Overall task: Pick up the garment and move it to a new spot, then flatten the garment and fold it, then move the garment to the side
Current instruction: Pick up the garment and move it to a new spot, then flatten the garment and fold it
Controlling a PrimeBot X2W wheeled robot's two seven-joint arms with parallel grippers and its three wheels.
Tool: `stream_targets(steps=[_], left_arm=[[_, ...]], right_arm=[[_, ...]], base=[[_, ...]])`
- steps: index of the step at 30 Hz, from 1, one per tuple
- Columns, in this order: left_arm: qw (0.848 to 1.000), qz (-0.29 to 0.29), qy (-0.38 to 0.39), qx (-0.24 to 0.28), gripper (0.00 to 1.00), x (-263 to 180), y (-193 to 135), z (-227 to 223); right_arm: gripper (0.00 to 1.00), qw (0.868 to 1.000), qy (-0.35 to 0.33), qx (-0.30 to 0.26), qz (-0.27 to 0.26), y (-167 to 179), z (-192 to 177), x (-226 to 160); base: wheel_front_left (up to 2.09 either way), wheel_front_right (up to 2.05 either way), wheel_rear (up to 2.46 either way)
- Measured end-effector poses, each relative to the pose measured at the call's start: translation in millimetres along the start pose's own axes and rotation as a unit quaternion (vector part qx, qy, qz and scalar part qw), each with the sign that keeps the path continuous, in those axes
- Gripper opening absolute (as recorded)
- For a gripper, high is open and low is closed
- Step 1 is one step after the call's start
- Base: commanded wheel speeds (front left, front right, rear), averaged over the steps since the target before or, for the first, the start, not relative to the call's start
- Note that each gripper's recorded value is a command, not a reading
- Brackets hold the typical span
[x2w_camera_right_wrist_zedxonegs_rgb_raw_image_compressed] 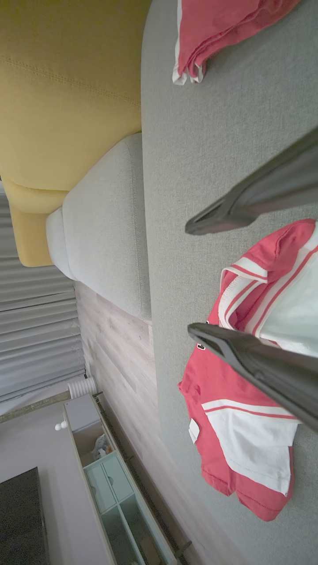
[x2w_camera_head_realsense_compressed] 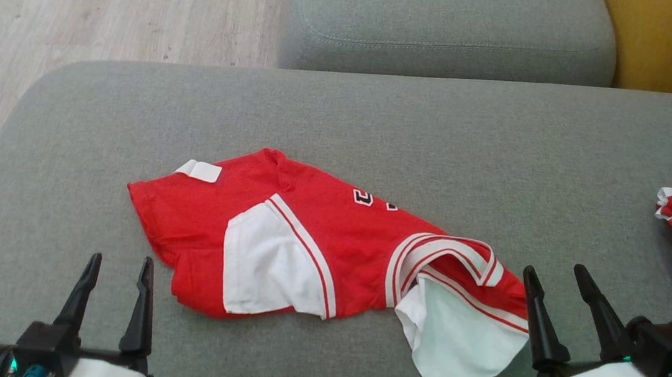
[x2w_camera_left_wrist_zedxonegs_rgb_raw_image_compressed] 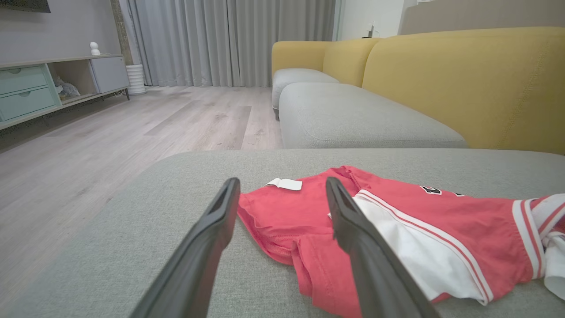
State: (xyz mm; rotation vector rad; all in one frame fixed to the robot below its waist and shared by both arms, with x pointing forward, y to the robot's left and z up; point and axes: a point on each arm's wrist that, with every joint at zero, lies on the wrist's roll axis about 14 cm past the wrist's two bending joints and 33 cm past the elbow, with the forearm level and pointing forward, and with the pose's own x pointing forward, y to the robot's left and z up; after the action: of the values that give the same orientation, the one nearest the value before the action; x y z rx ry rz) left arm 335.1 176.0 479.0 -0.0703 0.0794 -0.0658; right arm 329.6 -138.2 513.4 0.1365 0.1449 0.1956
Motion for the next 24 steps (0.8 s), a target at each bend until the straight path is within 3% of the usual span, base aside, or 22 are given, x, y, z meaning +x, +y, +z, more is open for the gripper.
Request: stream_targets(steps=[16,24], left_arm=[[1.000,0.000,0.002,0.001,1.00,0.6,-0.8,1.6],[1.000,0.005,0.000,0.001,1.00,10.2,1.9,3.6]], right_arm=[[1.00,1.000,0.008,0.002,0.006,3.5,-2.9,1.5],[1.00,0.990,0.117,-0.005,0.080,50.6,-53.4,14.0]], base=[[0.00,0.00,0.00],[0.00,0.00,0.00]])
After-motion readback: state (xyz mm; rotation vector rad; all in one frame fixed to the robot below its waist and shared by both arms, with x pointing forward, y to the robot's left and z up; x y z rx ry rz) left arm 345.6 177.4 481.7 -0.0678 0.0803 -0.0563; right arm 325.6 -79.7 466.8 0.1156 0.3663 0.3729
